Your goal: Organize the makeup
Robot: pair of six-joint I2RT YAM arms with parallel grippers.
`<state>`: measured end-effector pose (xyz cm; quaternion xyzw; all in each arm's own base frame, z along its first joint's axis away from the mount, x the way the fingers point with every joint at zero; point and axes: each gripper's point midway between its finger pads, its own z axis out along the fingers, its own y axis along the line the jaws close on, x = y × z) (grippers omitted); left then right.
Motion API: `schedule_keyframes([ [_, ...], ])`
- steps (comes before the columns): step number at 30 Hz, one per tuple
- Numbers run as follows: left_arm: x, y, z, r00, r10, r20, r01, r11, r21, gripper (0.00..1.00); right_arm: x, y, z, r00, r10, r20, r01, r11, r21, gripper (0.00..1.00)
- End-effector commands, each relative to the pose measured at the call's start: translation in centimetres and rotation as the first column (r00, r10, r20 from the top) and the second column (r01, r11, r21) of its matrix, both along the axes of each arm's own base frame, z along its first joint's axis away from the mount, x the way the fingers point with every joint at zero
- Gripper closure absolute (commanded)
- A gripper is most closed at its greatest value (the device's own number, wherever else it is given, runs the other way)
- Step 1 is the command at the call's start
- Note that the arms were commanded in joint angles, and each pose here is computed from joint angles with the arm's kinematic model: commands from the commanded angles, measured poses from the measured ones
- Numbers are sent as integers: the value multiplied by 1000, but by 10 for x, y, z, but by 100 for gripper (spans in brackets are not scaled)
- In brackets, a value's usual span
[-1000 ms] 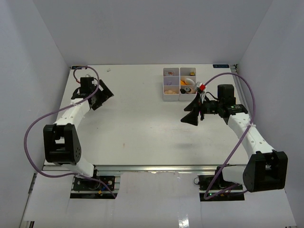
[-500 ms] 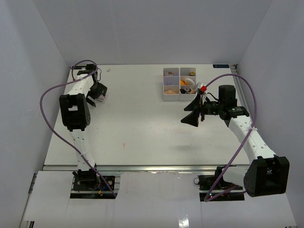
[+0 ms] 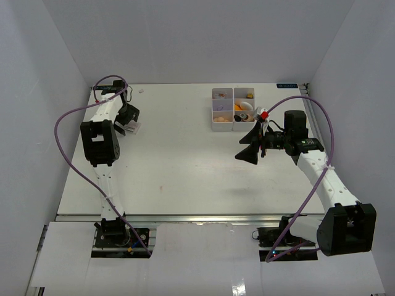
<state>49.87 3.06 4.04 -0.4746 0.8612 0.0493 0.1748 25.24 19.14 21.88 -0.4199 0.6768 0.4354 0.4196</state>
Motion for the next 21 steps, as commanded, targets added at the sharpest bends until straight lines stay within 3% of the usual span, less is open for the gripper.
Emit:
schedule_keyframes([
  [1,12,-5,6,999,25,36,-24,999,-25,2,1,-1,2,1000,-5,24,5,1000,5,12],
  [12,22,-10,7,996,40,80,-35,998,-61,2,2,-1,-1,1000,-3,12,3,1000,4,12],
  [17,16,-13,-10,999,44,24,-42,996,-76,2,3,-2,-2,1000,-8,12,8,1000,1,12],
  [21,6,-13,-25,1000,16,-25,-18,997,-72,8,3,-2,-2,1000,-9,11,9,1000,0,12],
])
